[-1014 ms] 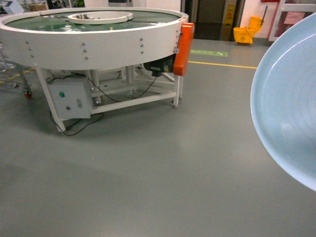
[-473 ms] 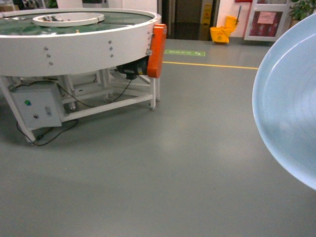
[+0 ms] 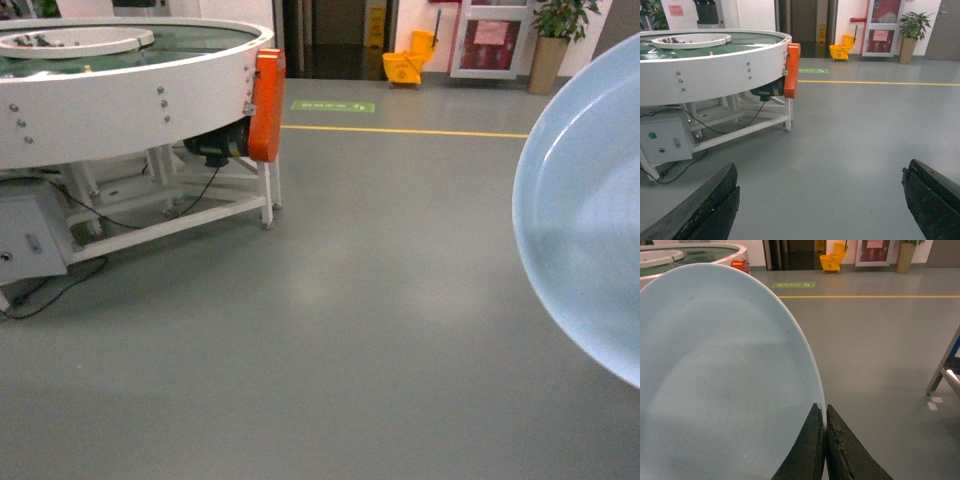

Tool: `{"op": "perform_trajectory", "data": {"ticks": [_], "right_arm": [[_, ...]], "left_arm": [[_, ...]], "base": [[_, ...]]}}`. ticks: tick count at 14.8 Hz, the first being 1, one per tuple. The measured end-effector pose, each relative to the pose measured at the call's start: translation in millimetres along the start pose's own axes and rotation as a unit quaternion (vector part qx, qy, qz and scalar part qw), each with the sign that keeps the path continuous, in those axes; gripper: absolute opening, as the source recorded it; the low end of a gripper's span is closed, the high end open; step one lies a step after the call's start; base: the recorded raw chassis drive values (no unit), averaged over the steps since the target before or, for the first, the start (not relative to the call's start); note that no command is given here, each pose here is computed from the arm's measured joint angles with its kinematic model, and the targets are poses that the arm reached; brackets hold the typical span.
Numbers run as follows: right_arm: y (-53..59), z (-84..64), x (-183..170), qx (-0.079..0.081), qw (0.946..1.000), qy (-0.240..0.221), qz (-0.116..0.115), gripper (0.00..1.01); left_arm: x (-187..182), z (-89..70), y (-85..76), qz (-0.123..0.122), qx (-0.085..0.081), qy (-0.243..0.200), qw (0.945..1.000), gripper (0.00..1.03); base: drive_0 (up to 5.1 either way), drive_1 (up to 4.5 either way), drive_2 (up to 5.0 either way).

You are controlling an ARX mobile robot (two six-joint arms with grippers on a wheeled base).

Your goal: Place blue tray on left shelf second layer neatly

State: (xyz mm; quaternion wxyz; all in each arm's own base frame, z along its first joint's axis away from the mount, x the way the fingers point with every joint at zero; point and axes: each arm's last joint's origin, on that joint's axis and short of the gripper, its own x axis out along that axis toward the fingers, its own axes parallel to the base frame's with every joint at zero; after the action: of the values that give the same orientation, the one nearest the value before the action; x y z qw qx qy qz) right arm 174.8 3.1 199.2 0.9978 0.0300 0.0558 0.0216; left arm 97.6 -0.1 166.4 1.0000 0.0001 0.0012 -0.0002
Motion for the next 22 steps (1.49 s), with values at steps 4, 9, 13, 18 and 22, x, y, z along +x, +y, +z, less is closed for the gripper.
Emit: {"op": "perform_trajectory", "data": {"ticks": [4,9,13,18,22], "right_arm": [[0.2,-0.2,0.0,0.000,1.0000,0.002,0.001,0.02],[0.3,-0.1,0.0,0.000,1.0000,0.001,0.003,0.02],[0.3,-0.1,0.0,0.000,1.0000,0.001,0.003,0.02],[0.2,-0.2,0.0,0.000,1.0000,0.001,0.002,0.02],[0.2,-0.2,0.0,0.000,1.0000,0.002,0.002,0.02]], "left_arm": [[0.0,-0.2,0.0,0.000,0.000,0.001,1.0000,0.98],[0.0,0.0,0.0,0.000,0.000,0.000,1.0000,0.98],[0.0,-0.1,0.0,0.000,0.000,0.001,1.0000,0.98],[0.0,-0.4,0.0,0.000,0.000,0.002,1.0000,0.98],[0.0,0.1,0.0,0.000,0.000,-0.001,1.0000,0.98]], "base": [[-1.6,-0.62,-2.6],[-1.7,2.21,-5.6],[-1.5,2.44,-5.4],[-1.6,2.33,-5.5],[-1.6,2.33,-5.5]]}}
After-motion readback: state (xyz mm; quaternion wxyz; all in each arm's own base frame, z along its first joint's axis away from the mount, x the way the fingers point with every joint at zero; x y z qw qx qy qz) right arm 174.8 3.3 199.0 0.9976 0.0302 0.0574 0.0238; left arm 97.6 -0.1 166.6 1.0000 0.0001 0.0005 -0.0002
